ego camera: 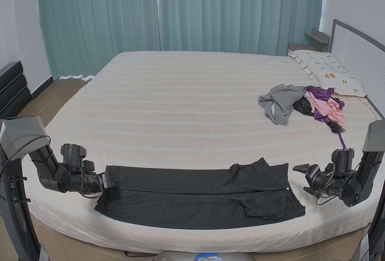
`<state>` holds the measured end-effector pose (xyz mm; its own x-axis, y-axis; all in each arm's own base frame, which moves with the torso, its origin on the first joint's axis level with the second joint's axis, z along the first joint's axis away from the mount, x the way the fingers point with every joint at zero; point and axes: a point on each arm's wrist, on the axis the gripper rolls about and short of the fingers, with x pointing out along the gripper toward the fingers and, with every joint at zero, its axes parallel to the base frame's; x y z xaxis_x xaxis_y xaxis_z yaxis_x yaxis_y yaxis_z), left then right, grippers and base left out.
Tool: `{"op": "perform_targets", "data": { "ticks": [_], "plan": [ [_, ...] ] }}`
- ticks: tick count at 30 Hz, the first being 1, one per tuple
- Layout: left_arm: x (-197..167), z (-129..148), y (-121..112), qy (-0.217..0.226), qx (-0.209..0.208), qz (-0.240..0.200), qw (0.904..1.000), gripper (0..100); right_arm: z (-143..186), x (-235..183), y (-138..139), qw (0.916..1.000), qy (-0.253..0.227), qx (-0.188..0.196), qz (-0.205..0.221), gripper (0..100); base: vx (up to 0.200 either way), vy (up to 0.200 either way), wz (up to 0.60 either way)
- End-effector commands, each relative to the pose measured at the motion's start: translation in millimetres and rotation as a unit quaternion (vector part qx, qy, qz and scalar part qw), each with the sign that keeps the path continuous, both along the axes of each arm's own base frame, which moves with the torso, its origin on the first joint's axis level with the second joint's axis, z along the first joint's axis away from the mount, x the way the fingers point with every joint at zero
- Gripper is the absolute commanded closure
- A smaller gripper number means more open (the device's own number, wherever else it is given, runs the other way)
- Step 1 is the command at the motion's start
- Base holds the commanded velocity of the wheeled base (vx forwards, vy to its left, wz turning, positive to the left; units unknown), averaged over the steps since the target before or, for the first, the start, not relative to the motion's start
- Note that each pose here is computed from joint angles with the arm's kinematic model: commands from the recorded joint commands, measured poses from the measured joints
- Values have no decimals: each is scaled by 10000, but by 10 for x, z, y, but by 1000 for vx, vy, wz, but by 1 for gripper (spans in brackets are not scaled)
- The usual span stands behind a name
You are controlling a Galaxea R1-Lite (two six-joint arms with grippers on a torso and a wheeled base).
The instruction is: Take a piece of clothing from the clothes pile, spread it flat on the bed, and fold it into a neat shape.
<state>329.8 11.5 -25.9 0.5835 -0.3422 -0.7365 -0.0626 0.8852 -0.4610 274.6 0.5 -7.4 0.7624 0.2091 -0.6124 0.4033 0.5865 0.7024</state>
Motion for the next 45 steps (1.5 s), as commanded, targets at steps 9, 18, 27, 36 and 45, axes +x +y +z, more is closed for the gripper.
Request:
{"op": "perform_targets", "data": {
  "ticks": [9, 18, 27, 36, 45],
  "plan": [
    [-24, 79, 43, -165, -131, 266, 9994, 100, 9, 8, -84, 9999, -27, 41, -117, 0, 0, 0, 0],
    [-25, 78, 37, -147, -150, 280, 9994, 100, 10, 0, -91, 9999, -20, 51, -121, 0, -44, 0, 0],
    [59, 132, 2, -290, -243, 330, 9987, 100, 10, 0, -91, 9999, -19, 47, -127, 0, -22, 0, 0],
    [138, 289, -159, -470, -416, 523, 9967, 100, 3, -8, -87, 9999, 5, 53, -124, 0, 0, -111, 0],
    [85, 464, -253, -632, -442, 399, 9962, 100, -3, -12, -86, 9999, 21, 54, -124, 0, 0, -200, 0]
  ]
}}
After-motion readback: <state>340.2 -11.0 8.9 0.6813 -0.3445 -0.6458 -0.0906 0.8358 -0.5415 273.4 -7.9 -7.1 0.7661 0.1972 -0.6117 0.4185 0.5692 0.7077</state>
